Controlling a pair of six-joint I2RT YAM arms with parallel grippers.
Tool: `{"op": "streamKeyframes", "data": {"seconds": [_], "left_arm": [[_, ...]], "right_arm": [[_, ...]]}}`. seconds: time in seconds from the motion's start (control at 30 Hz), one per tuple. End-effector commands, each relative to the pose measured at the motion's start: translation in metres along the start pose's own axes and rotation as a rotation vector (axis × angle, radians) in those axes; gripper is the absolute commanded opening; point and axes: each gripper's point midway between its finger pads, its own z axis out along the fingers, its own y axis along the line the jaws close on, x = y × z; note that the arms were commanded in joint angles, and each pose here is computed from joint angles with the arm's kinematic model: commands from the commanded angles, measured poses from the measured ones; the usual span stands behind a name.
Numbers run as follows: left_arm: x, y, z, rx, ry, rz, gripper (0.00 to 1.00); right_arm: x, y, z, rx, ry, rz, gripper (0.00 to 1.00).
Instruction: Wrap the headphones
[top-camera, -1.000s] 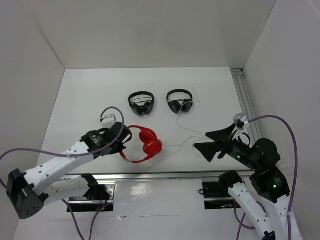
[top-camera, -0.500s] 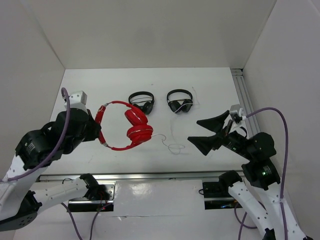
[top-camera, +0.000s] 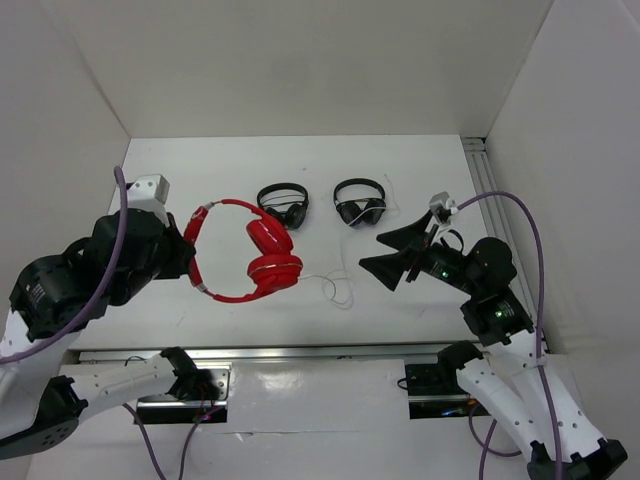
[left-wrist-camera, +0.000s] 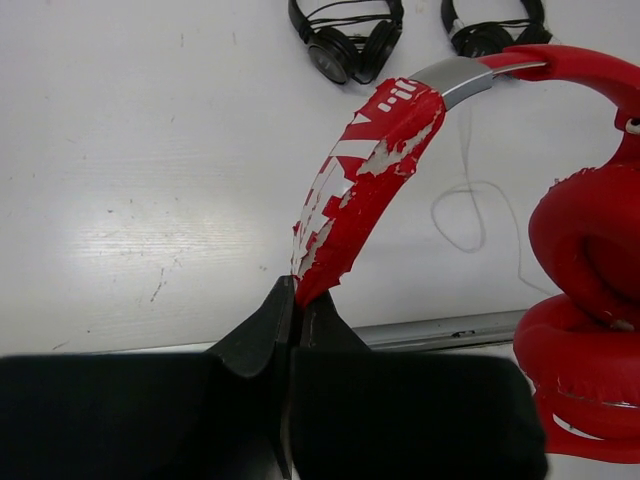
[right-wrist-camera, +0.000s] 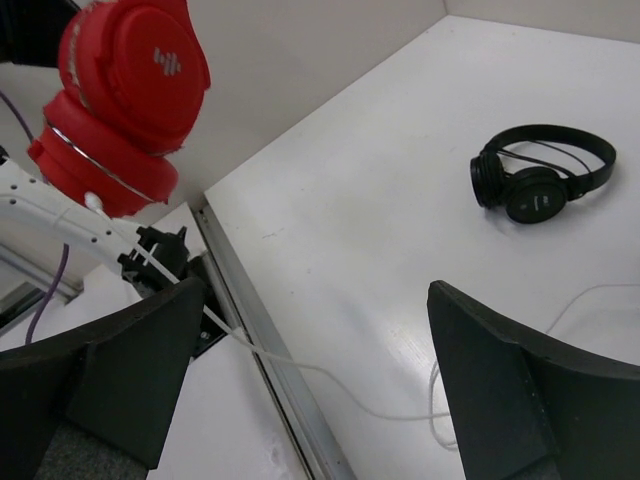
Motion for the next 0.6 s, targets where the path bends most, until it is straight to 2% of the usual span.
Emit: {"op": "streamKeyframes", "data": {"seconds": [0.0,0.17,0.2,0.37,0.47,0.53,0.57], "left_arm": [[-0.032,-0.02,-0.021,0.127,-0.101,-0.081,0.0],[-0.035,-0.019,-0.029,0.142,-0.105,-0.086,0.0],[-0.037,-0.019,-0.031,0.146,-0.112,-0.09,0.0],[-0.037,-0.02,-0.03,0.143,-0.106,-0.096,0.0],[-0.041,-0.022,-0.032,0.149,-0.113,-0.11,0.0],[-0.044,-0.024,-0.033,0.151,-0.114,-0.121,0.0],[-0.044,-0.025,-0.03,0.146,-0.107,-0.116,0.0]], "right_arm": [[-0.013,0.018,0.003,-0.122,-0.058,-0.072,1.0],[0.007,0.021,0.009,-0.218,-0.011,-0.053,1.0],[0.022,0.025,0.007,-0.277,0.034,-0.04,1.0],[0.044,0.056,0.003,-0.479,0.074,-0.059,1.0],[0.069,0.068,0.01,-0.536,0.142,-0.073,1.0],[0.08,0.065,0.021,-0.51,0.179,-0.066,0.99],[0.084,0.064,0.024,-0.51,0.184,-0.08,0.95]]}}
